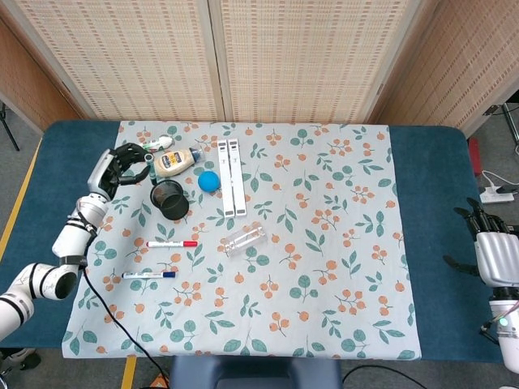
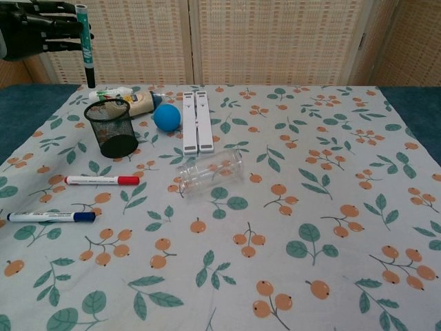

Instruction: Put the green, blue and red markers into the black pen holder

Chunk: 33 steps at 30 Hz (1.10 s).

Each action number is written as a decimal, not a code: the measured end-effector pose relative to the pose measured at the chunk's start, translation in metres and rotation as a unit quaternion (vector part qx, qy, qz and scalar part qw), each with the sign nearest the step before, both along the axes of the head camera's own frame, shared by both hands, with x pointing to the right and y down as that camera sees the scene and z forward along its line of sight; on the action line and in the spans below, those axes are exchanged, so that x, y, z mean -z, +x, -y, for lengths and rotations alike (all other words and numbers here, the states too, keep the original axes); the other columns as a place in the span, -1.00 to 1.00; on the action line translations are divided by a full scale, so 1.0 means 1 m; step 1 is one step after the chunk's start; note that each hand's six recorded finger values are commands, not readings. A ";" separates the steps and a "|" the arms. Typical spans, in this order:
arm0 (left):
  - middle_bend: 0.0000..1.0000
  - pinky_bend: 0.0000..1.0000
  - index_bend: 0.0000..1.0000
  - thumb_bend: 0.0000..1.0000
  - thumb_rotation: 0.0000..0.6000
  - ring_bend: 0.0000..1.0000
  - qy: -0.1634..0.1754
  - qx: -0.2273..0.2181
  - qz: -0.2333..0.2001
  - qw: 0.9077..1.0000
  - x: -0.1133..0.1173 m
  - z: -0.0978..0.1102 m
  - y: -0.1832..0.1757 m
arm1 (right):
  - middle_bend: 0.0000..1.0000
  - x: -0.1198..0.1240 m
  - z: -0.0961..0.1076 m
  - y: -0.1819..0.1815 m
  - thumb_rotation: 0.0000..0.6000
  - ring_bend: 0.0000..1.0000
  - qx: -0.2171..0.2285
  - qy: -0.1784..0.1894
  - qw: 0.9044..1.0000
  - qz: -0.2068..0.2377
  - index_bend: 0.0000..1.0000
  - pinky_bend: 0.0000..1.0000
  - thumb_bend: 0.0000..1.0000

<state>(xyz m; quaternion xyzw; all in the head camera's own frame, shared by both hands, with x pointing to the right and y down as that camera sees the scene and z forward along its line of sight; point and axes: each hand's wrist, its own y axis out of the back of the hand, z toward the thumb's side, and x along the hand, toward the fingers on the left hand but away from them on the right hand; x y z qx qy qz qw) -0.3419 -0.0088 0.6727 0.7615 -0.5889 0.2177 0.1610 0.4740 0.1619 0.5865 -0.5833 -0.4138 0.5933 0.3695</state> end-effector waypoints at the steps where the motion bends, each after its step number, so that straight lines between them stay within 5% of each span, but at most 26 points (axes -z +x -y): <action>1: 0.18 -0.50 0.17 -0.30 1.00 -0.41 -0.003 0.002 -0.004 1.000 -0.002 -0.001 0.001 | -0.90 0.000 0.000 0.000 1.00 -0.62 0.000 0.000 1.000 0.000 -0.61 -0.59 -0.95; 19: 0.16 -0.50 0.15 -0.30 1.00 -0.43 -0.054 0.019 -0.034 0.998 -0.045 -0.026 0.014 | -0.89 0.000 -0.001 0.004 1.00 -0.62 -0.008 -0.007 1.000 -0.012 -0.59 -0.59 -0.94; 21: 0.01 -0.54 0.04 -0.30 1.00 -0.51 -0.056 0.011 -0.025 0.998 -0.049 -0.028 0.014 | -0.89 0.000 -0.001 0.003 1.00 -0.62 -0.007 -0.007 1.000 -0.011 -0.59 -0.59 -0.94; 26: -0.71 -0.78 -0.48 -0.30 1.00 -0.95 -0.053 -0.035 0.002 0.998 -0.053 -0.034 0.019 | -0.89 0.000 0.000 0.002 1.00 -0.62 -0.007 -0.006 1.000 -0.010 -0.59 -0.59 -0.94; 30: -0.88 -0.82 -0.56 -0.29 1.00 -1.00 -0.039 -0.095 0.034 0.994 -0.052 -0.039 0.023 | -0.90 0.002 0.000 0.003 1.00 -0.62 -0.007 -0.004 1.000 -0.009 -0.58 -0.59 -0.94; 33: -0.82 -0.79 -0.65 -0.29 1.00 -0.97 -0.018 -0.134 0.058 0.989 -0.046 -0.040 0.023 | -0.90 0.002 0.000 0.002 1.00 -0.62 -0.007 -0.004 1.000 -0.008 -0.58 -0.59 -0.94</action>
